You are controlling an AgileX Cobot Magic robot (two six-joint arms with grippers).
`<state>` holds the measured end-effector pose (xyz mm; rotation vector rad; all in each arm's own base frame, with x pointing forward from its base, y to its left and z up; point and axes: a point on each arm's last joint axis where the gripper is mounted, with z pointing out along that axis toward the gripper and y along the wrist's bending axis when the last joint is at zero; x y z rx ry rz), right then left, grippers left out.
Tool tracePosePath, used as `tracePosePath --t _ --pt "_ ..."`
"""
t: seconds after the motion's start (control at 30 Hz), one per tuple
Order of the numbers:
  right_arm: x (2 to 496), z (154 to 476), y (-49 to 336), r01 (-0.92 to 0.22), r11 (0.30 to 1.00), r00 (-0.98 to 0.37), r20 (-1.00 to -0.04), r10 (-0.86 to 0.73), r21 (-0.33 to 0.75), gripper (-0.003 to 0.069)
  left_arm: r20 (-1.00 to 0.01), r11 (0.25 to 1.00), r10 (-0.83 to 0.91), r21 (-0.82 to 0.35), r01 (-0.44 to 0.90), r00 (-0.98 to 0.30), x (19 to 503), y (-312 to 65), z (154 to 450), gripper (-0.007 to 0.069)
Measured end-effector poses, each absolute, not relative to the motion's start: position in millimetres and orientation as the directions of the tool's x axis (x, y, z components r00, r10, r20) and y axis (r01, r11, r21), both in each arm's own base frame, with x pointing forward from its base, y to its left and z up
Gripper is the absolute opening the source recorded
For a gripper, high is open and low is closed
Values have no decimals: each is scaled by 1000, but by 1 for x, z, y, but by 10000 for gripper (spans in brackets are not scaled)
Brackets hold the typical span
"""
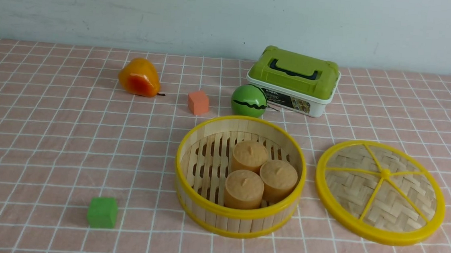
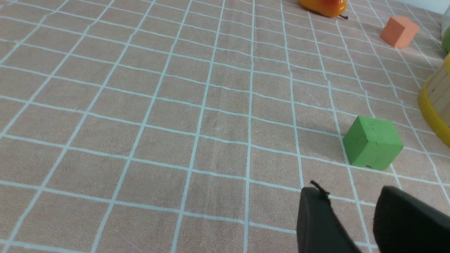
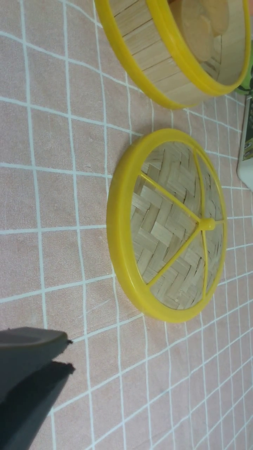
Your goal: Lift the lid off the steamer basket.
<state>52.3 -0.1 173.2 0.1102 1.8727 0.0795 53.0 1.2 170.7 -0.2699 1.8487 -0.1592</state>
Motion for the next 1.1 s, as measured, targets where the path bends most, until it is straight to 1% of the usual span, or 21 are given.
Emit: tracePosePath --t 1.1 --pt "52 173 0 36 993 -298 -947 118 112 92 -925 964 -265 -246 -103 -273 53 1 171 239"
